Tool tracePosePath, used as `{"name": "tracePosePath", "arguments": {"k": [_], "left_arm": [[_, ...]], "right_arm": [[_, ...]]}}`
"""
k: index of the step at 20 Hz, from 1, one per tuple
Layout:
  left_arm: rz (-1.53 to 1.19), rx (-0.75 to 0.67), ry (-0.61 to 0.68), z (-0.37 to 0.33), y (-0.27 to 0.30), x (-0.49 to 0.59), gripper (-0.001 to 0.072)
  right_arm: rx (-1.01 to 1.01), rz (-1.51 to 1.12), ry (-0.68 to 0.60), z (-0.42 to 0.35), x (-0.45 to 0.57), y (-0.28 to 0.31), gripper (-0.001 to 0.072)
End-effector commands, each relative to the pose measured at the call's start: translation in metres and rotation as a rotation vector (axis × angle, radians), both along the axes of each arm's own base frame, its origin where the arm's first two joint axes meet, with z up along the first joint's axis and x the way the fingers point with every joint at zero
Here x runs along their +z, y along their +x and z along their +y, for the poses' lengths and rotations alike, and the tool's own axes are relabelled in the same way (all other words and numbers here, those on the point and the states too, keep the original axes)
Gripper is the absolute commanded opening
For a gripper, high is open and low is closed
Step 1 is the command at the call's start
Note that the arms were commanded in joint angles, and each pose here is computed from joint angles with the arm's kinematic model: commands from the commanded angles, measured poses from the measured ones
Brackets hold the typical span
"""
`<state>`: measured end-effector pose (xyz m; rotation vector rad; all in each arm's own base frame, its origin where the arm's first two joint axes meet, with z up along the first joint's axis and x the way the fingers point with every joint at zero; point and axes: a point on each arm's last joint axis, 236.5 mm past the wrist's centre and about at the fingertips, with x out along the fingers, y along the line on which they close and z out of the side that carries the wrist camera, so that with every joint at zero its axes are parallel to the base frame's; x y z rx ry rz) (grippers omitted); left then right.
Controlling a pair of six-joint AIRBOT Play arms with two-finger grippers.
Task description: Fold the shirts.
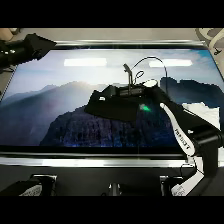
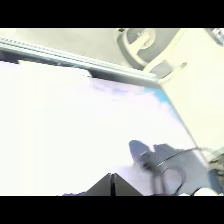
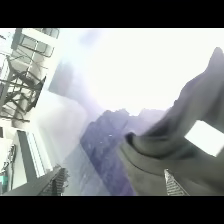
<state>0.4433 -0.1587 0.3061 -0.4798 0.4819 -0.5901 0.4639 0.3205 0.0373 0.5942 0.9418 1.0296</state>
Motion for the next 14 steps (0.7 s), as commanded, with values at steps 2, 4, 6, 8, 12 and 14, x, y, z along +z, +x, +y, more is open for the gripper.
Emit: {"name": "tracePosePath", "arguments": {"k": [2, 4, 6, 8, 12, 14], "left_arm": [[-0.002, 0.005, 0.08, 0.009, -0.011, -0.003, 0.0021], [-0.002, 0.009, 0.091, 0.011, -0.011, -0.004, 0.0021], [-0.002, 0.009, 0.091, 0.011, -0.011, -0.004, 0.0021], [-0.001, 0.008, 0.091, 0.011, -0.011, -0.004, 0.0022], [0.021, -0.03, 0.101, 0.001, -0.018, -0.01, 0.0022], [0.016, -0.041, 0.112, -0.004, -0.02, -0.011, 0.0022]], "right_arm": [[0.026, 0.076, -0.426, -0.132, -0.043, -0.017, 0.0668], [0.051, 0.25, -0.731, -0.204, -0.084, -0.053, 0.0604], [0.07, 0.321, -0.73, -0.204, -0.107, -0.072, 0.0609], [0.017, 0.338, -0.551, -0.169, -0.118, -0.066, 0.0674], [-0.074, 0.371, -0.397, -0.136, -0.127, -0.047, 0.0665], [-0.077, 0.377, -0.382, -0.121, -0.131, -0.046, 0.0538]]}}
